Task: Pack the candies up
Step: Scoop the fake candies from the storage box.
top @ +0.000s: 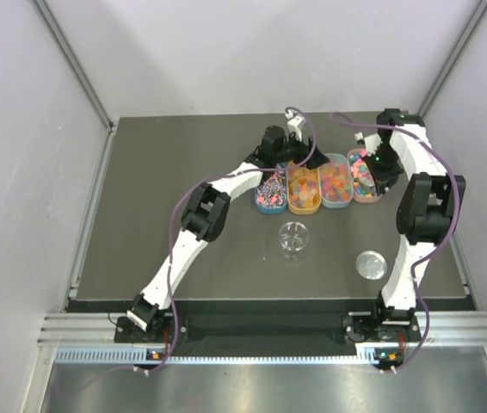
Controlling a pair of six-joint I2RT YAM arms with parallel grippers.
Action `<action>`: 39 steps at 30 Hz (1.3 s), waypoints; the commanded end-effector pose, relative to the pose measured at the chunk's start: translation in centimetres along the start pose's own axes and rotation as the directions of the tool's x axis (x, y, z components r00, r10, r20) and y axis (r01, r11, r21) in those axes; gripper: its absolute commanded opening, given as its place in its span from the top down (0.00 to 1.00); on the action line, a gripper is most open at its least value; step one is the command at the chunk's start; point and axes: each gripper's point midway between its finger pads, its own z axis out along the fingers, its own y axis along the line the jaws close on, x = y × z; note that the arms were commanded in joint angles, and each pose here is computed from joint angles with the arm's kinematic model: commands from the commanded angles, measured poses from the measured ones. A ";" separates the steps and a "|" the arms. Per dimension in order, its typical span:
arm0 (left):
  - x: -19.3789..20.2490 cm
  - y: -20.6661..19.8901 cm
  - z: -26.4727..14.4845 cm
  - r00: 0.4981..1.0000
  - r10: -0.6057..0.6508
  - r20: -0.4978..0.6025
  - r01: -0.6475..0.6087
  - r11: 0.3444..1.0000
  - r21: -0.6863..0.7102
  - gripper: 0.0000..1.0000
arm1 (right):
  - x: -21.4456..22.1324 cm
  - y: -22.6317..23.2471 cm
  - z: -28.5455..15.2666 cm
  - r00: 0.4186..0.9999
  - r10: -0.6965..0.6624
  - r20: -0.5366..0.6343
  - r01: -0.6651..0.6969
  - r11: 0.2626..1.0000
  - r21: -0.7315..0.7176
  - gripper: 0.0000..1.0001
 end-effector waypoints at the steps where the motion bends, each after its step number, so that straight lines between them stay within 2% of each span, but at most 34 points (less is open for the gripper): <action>1: -5.0 -2.1 0.3 0.988 0.082 0.129 -0.087 0.996 0.034 0.14 | -1.4 2.3 1.2 0.999 -0.040 0.029 0.041 0.997 -0.063 1.00; 12: -4.7 -2.7 0.0 0.992 0.071 0.105 -0.077 0.995 0.058 0.14 | -2.4 4.0 2.2 0.996 -0.084 0.027 0.086 0.994 -0.068 1.00; 20: -4.2 -2.9 -0.4 0.994 0.069 0.084 -0.075 0.995 0.067 0.14 | -2.5 5.3 3.5 0.997 -0.078 0.017 0.080 0.986 -0.148 1.00; 28: -4.0 -3.1 -0.6 0.994 0.090 0.065 -0.095 0.993 0.067 0.14 | 0.1 6.9 4.9 0.996 -0.081 -0.039 0.072 0.976 -0.207 1.00; 39: -6.0 -3.3 -1.8 0.988 0.134 0.071 -0.138 0.989 0.054 0.14 | -1.2 6.8 3.2 0.996 -0.058 0.069 0.071 0.978 -0.194 1.00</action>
